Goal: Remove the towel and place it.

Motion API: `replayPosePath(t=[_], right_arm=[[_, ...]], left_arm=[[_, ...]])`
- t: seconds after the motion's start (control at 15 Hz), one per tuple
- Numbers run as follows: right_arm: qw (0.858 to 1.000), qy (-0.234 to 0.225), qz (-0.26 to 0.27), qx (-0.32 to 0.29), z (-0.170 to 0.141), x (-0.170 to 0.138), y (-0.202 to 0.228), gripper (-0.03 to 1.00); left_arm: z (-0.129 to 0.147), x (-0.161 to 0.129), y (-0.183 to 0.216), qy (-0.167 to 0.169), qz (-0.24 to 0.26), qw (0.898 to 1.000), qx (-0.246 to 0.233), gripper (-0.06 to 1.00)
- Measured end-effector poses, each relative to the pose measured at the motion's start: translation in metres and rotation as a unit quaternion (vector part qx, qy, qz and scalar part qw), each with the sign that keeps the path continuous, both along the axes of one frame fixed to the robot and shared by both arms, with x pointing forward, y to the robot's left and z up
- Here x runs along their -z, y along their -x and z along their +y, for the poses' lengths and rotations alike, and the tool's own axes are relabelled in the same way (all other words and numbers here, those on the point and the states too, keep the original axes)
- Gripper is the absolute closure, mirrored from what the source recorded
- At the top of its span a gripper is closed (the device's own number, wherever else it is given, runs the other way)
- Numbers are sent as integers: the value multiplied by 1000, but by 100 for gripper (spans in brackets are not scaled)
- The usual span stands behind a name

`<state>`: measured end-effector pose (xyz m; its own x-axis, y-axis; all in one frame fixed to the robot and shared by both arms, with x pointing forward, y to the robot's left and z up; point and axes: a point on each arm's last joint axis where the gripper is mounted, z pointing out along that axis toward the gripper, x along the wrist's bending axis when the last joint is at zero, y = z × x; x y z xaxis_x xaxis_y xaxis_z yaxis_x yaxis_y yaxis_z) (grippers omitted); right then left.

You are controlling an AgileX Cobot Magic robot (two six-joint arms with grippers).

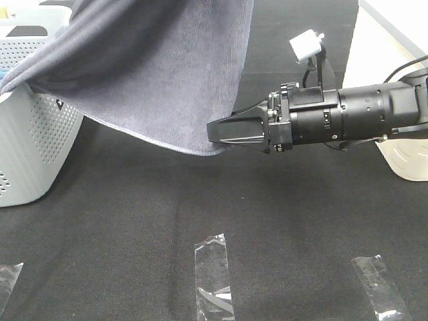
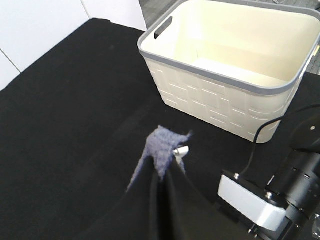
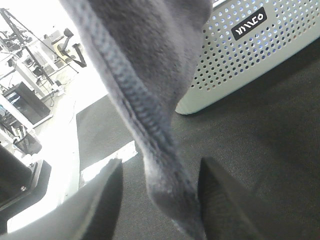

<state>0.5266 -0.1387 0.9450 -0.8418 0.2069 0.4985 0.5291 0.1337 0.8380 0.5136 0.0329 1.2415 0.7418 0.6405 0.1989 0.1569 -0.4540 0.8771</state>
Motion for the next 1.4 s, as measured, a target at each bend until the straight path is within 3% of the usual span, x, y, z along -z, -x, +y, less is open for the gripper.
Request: replayPosePath(t=[0.53,0.6,0.73,0.93,1.07,1.2,1.27,1.4], right_arm=[[1000,-1,0,-1,0,0,0,56],[1000,-1,0,-1,0,0,0,62],[1000,-1,1,-1,0,0,0,90],[999,-6,39,8,0,0,0,97],[995,-15,98,23,1,-4,-3,97],[991,-8,135,22,3,-23,-8,97],[990,12,138,21,3,-38,-12,97],[980,99,161,54,-1,-74,-22,97]], left_arm=[[-2,-5,-2,20,-22,1000,0,94],[-2,-5,-2,20,-22,1000,0,94],[-2,-5,-2,20,-23,1000,0,94],[1,-5,-4,5,-36,999,-8,94],[7,-3,-8,-11,-33,998,-43,94],[23,-3,-20,-15,-27,993,-112,94],[33,-1,-28,-14,-23,989,-145,94],[54,9,-53,-18,-5,979,-202,94]])
